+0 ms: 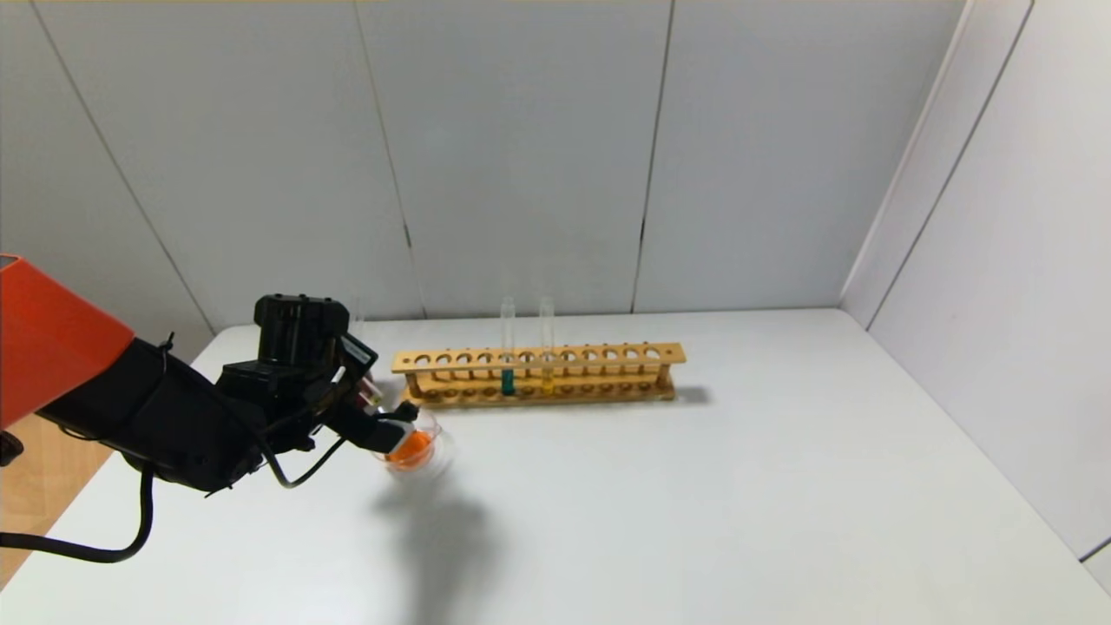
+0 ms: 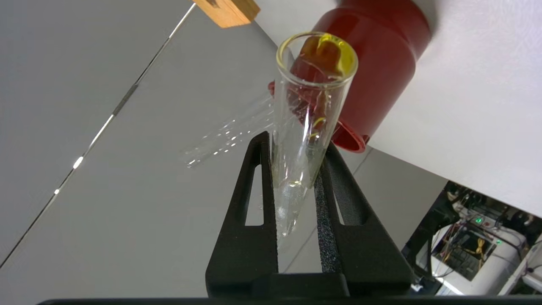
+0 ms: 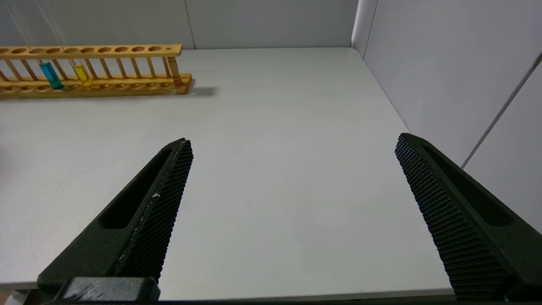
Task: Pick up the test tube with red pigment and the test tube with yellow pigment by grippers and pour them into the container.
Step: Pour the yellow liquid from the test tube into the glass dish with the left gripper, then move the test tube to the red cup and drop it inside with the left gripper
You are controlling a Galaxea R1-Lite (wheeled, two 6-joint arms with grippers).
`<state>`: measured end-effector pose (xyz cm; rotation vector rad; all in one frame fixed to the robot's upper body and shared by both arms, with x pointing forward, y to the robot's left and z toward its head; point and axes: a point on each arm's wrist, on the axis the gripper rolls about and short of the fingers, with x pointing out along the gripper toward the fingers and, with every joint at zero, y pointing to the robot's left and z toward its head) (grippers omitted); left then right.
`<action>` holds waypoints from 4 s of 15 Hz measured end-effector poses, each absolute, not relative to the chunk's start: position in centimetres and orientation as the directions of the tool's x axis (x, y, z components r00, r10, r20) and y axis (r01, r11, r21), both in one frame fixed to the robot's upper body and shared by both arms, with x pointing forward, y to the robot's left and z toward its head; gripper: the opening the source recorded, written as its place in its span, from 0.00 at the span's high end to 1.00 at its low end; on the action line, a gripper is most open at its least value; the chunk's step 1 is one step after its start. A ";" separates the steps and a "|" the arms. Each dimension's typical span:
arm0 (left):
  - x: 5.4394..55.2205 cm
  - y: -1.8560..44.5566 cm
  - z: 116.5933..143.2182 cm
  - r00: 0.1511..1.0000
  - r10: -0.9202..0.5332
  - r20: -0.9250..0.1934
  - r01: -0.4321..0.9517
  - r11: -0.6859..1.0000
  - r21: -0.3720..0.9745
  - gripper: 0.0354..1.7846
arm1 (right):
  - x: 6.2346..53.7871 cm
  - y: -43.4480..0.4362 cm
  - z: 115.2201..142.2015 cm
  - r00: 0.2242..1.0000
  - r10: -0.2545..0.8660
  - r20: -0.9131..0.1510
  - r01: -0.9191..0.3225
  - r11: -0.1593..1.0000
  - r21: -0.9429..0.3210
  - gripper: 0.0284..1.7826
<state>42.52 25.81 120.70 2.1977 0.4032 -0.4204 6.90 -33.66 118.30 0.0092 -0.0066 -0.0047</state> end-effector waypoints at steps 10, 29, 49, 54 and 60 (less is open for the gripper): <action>42.4 24.6 121.1 0.898 0.178 -0.403 0.414 -0.654 0.634 0.84 | 6.9 -33.7 118.3 1.000 -0.004 0.007 0.004 1.000 0.009 0.02; 41.9 24.3 122.3 0.912 0.193 -0.362 0.386 -0.700 0.601 0.84 | 6.9 -33.7 118.3 1.000 -0.005 0.007 0.005 1.000 0.009 0.02; 37.9 24.6 128.5 0.979 0.064 -0.195 0.065 0.806 0.589 0.84 | 6.9 -33.7 118.3 1.000 -0.004 0.007 0.004 1.000 0.009 0.02; 37.7 25.7 129.1 0.983 0.045 -0.180 0.015 0.946 0.323 0.84 | 6.9 -33.7 118.3 1.000 -0.005 0.007 0.005 1.000 0.009 0.02; 39.6 29.2 130.8 0.992 0.009 -0.124 0.015 0.981 0.195 0.84 | 6.9 -33.7 118.3 1.000 -0.005 0.007 0.005 1.000 0.009 0.02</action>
